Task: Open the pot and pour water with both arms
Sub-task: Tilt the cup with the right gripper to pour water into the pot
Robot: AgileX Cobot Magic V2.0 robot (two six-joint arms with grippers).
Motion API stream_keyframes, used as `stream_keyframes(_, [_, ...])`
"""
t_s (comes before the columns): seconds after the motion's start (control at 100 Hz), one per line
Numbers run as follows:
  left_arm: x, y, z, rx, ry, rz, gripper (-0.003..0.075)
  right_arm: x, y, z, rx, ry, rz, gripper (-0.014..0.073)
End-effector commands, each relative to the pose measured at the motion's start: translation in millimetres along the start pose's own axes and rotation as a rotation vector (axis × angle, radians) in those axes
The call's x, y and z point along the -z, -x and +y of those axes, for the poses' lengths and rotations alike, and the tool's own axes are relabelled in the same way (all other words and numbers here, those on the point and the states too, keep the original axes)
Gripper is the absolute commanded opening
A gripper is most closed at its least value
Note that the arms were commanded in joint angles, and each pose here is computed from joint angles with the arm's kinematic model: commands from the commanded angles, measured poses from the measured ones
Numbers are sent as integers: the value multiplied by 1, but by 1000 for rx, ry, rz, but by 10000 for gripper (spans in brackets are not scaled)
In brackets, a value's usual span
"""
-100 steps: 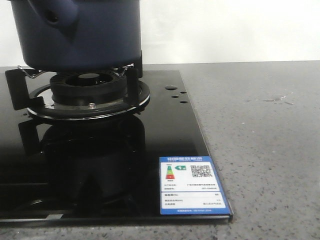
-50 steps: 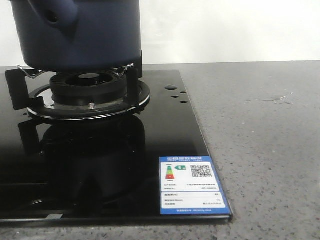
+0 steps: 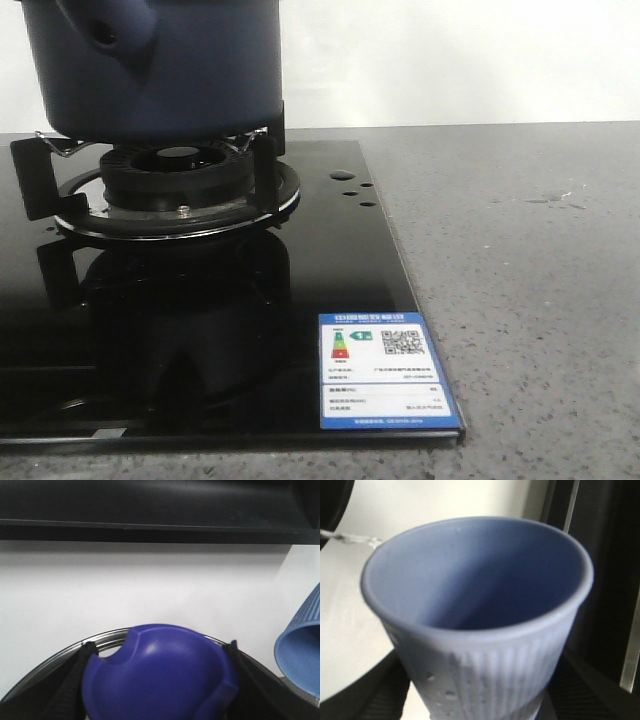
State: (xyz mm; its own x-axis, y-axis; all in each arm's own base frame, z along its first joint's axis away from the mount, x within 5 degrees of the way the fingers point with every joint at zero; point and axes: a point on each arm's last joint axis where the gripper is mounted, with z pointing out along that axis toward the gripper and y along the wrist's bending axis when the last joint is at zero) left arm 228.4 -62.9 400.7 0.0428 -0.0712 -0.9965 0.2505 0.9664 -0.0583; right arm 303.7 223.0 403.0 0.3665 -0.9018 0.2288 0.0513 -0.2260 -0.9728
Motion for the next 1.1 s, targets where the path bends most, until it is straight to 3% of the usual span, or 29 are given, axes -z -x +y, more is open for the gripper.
stream_keyframes(0.0, [8, 29, 1, -1, 18, -168, 372, 12, -11, -26, 18, -85, 30, 270])
stream_keyframes(0.86, [8, 29, 1, -1, 18, -168, 372, 12, -11, -26, 14, -85, 32, 270])
stream_keyframes(1.09, [8, 29, 1, -1, 18, -168, 372, 14, -17, -28, -204, -93, 76, 270])
